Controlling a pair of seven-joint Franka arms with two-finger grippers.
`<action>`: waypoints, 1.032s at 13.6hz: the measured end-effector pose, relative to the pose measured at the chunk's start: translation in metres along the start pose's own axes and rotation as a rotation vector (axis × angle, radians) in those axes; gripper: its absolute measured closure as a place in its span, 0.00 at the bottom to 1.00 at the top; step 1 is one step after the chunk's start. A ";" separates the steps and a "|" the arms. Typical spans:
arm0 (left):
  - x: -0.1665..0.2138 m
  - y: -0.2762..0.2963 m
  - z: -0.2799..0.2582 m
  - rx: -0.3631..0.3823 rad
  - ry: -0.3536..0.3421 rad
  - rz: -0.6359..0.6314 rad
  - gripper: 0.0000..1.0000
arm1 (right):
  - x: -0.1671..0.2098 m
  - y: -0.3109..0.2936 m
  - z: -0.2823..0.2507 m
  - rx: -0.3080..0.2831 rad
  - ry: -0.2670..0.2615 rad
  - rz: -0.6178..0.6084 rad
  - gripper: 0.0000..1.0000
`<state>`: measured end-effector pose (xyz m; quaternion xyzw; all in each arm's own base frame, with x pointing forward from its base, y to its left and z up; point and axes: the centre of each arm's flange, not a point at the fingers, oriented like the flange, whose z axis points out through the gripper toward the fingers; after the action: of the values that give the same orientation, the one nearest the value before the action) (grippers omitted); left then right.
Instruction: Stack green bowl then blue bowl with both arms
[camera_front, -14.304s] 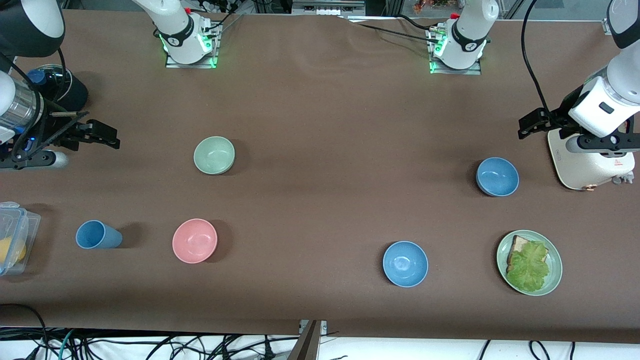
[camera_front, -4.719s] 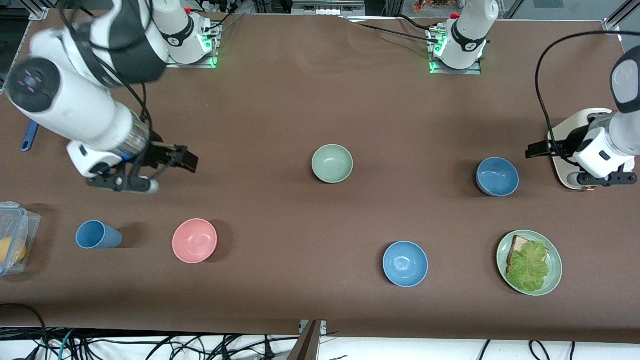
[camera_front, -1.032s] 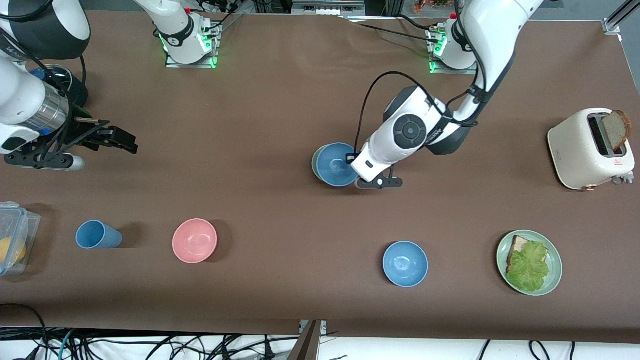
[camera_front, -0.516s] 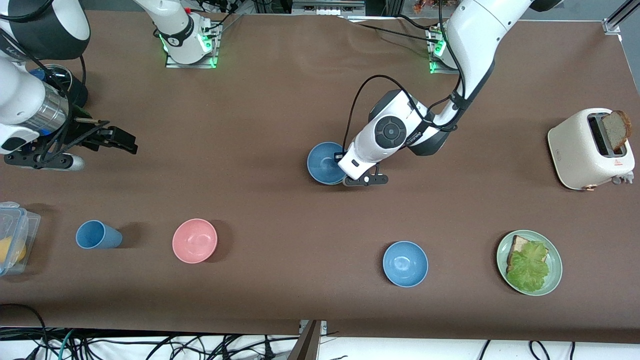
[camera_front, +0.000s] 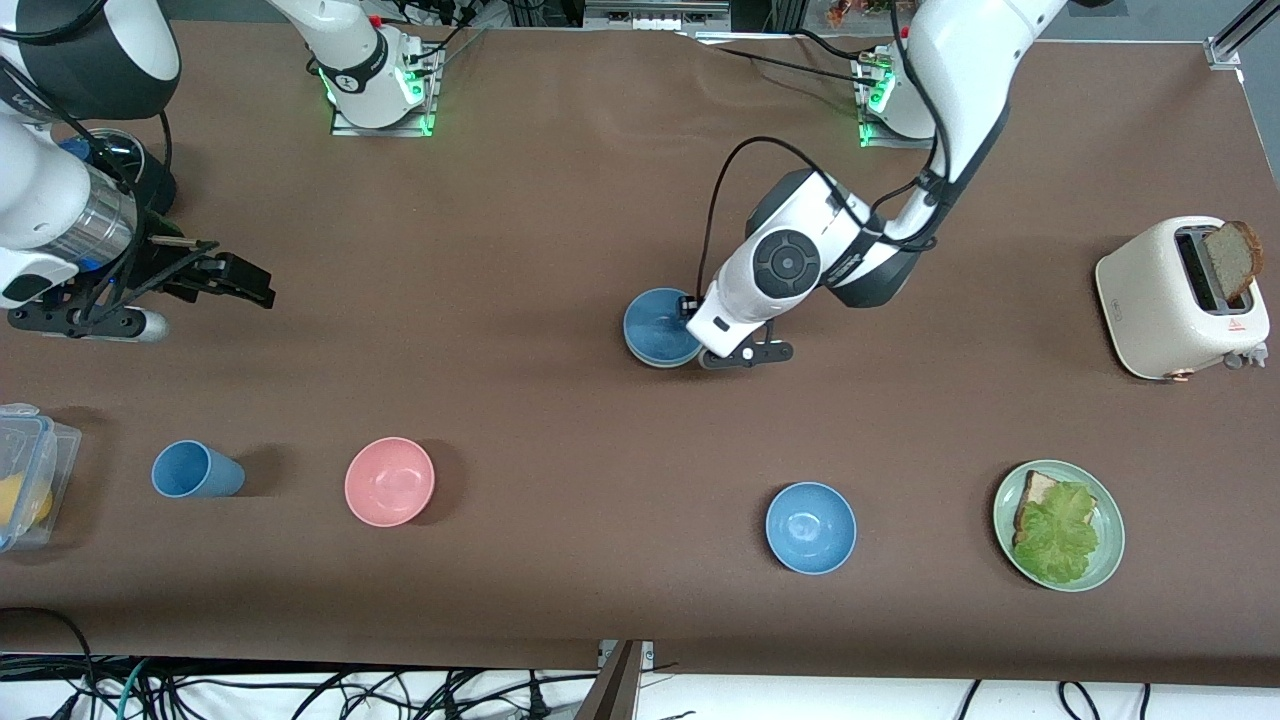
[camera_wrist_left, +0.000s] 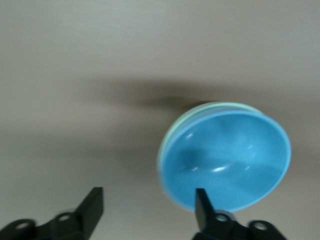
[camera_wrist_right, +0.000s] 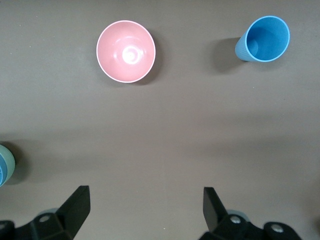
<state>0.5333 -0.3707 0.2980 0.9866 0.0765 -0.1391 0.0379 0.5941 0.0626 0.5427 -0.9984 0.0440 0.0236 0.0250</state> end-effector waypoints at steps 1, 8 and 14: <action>-0.001 -0.011 -0.024 0.019 0.004 -0.014 0.00 | 0.000 0.000 0.000 0.000 0.000 0.000 0.00; 0.001 -0.119 -0.200 0.074 0.140 -0.006 0.00 | 0.000 0.001 0.000 0.000 0.000 0.001 0.00; 0.012 -0.224 -0.299 0.090 0.124 0.164 0.00 | 0.000 0.001 0.000 -0.002 0.000 -0.011 0.00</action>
<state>0.5885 -0.1191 0.5693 0.9970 -0.0084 -0.0776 -0.0001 0.5944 0.0613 0.5424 -0.9987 0.0385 0.0233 0.0239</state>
